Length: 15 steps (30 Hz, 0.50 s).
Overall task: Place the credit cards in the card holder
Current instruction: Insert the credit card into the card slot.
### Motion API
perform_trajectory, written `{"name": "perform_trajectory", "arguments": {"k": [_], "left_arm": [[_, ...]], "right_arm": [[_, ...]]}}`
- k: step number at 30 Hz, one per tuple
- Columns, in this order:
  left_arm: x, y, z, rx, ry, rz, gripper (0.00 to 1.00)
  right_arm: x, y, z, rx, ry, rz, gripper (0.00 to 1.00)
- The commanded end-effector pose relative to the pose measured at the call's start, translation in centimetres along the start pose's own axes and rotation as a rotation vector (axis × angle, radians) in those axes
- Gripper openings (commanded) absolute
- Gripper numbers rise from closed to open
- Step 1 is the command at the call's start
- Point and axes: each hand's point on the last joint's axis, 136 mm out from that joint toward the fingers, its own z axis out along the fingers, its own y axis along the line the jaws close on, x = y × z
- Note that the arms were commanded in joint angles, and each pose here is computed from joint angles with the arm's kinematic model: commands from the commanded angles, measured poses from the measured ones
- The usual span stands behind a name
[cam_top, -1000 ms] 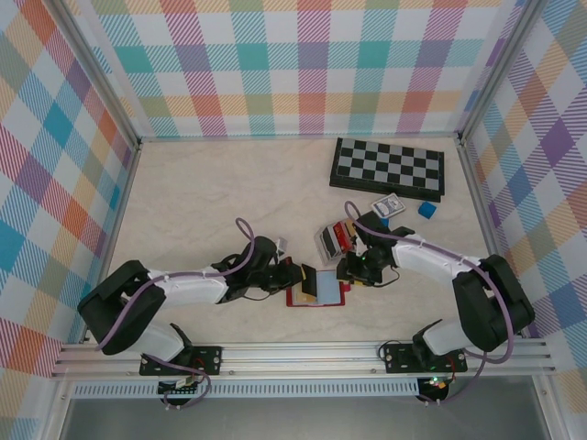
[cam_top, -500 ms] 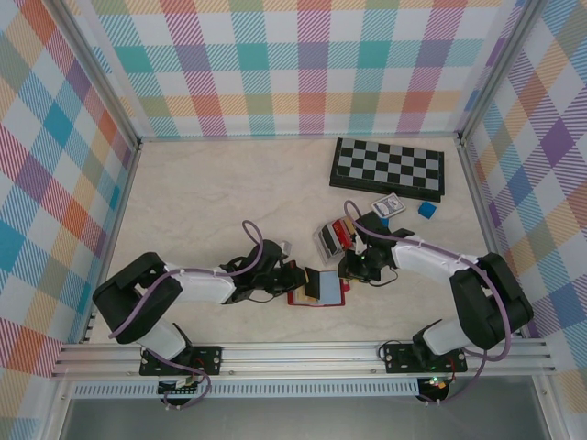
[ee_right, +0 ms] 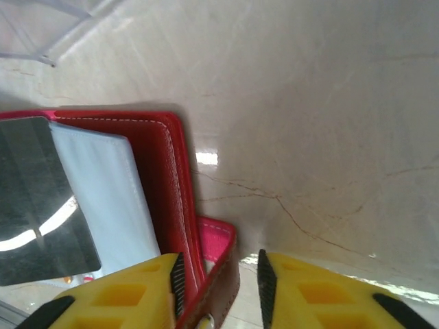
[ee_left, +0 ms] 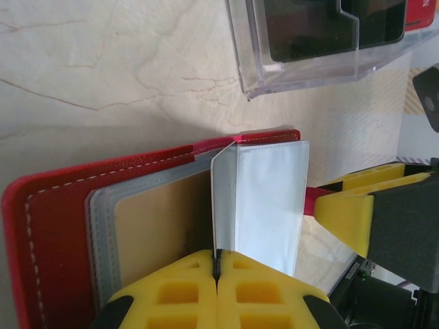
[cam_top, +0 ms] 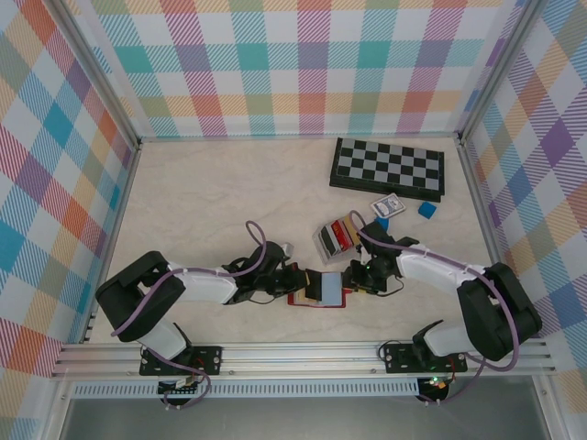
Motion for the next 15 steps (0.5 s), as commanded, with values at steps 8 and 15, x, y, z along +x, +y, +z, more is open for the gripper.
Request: {"name": "perform_trajectory", "arguments": {"k": [8, 15], "left_arm": [[1.8, 0.5, 0.9, -0.067, 0.069, 0.044, 0.00], [2.9, 1.5, 0.1, -0.096, 0.090, 0.024, 0.00]], "right_arm": [[0.9, -0.3, 1.4, -0.027, 0.020, 0.054, 0.09], [1.2, -0.7, 1.6, -0.013, 0.027, 0.074, 0.06]]}}
